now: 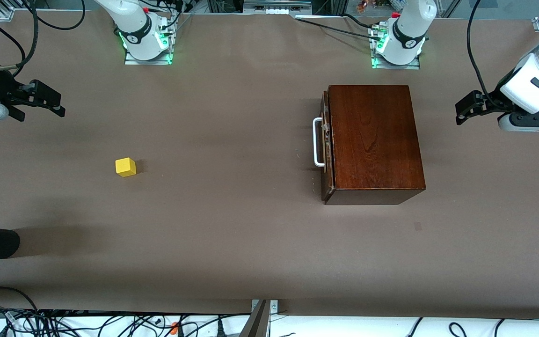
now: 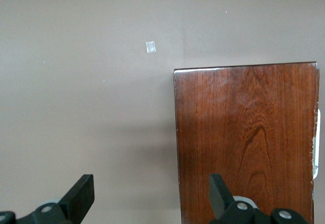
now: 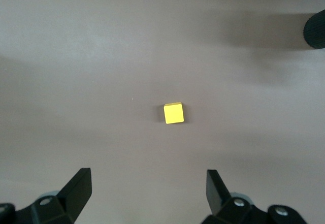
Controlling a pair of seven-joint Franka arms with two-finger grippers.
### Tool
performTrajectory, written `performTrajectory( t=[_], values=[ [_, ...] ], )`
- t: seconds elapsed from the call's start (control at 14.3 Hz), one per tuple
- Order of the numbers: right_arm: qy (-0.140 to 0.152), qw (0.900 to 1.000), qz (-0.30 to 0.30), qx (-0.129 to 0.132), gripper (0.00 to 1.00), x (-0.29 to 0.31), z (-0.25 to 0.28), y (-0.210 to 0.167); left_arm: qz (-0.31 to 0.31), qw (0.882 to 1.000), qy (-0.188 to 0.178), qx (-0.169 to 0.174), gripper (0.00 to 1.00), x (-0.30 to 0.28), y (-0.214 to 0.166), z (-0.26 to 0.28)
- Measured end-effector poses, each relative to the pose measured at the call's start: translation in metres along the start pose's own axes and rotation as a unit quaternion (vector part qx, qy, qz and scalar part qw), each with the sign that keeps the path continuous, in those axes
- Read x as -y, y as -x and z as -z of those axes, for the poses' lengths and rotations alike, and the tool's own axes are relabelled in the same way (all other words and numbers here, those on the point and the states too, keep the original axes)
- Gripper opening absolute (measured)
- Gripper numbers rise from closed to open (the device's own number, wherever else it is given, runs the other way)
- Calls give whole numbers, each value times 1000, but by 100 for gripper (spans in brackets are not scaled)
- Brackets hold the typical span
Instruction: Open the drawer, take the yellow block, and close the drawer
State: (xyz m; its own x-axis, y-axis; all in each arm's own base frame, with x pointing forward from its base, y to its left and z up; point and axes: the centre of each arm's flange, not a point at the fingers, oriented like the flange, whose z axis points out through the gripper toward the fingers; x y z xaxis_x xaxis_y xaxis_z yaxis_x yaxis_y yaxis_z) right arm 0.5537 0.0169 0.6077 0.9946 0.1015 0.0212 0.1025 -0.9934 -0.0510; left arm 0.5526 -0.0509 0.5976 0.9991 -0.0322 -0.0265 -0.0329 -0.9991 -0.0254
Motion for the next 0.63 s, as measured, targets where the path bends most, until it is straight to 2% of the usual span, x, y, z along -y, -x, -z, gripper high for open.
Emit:
performTrajectory(
  t=[0.63],
  values=[
    [0,1000,0,0,100,0,0,0,-10,1000,0,2,100,-2,0,-1]
  ],
)
